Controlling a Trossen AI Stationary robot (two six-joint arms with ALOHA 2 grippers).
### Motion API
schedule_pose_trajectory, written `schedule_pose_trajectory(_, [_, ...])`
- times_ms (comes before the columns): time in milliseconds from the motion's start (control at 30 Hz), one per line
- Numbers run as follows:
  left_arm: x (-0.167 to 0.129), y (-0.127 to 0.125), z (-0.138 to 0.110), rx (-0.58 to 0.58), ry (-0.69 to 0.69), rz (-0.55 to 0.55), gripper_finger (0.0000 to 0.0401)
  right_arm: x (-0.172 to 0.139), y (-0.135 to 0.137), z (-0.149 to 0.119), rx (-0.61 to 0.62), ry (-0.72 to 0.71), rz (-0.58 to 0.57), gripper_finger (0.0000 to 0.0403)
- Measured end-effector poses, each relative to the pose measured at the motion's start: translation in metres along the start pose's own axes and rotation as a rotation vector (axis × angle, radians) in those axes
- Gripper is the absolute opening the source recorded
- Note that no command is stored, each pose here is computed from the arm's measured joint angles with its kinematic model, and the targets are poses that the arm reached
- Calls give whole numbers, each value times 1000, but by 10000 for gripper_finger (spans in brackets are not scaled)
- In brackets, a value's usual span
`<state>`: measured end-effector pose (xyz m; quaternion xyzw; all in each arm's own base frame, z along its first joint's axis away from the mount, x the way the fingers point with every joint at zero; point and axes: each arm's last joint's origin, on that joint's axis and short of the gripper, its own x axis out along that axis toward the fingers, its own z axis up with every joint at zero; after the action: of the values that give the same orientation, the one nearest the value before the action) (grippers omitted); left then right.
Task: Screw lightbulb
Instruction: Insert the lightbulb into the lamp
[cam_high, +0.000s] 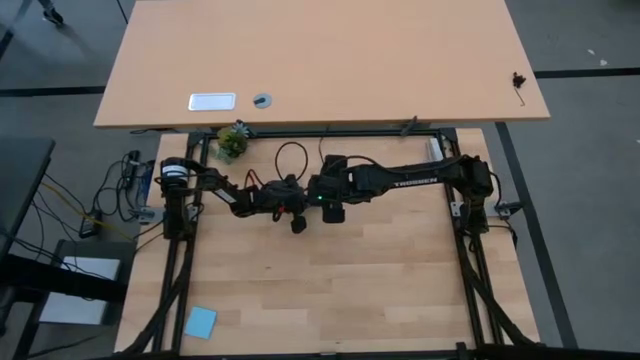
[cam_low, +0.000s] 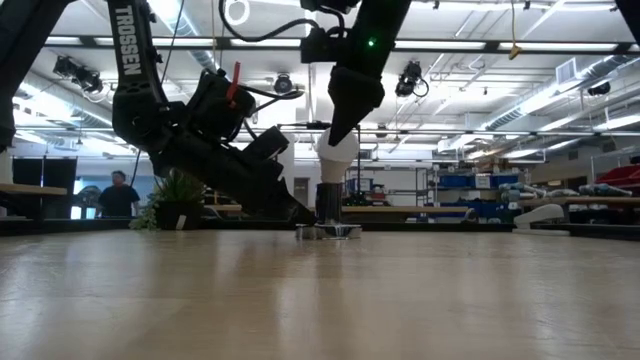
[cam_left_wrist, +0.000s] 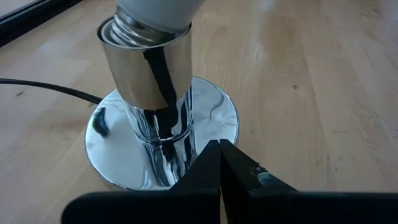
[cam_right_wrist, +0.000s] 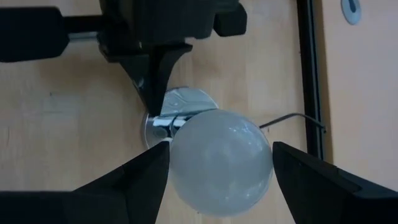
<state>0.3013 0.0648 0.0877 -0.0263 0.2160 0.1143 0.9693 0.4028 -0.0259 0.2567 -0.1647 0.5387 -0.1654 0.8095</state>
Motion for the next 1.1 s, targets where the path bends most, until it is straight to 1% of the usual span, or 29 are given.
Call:
schedule_pose_trajectory(167, [0, 0, 0, 5, 0, -20, 1, 2, -5, 0, 9, -6, -1, 279])
schedule_pose_trajectory(300, [0, 0, 0, 6, 0, -24, 1, 4, -11, 1, -8, -18, 13, 274])
schedule_pose_trajectory(600, [0, -1, 0, 11, 2, -46, 1, 12, -34, 2, 5, -83, 126, 270])
schedule_pose_trajectory(800, [0, -1, -1, 11, 5, -55, 1, 17, -59, -4, 84, -105, 231, 265])
schedule_pose_trajectory(1033, [0, -1, -1, 12, 9, -60, 1, 25, -89, -16, 248, -114, 359, 259])
schedule_pose_trajectory(1100, [0, -2, -1, 12, 8, -60, 1, 27, -92, -17, 268, -113, 377, 259])
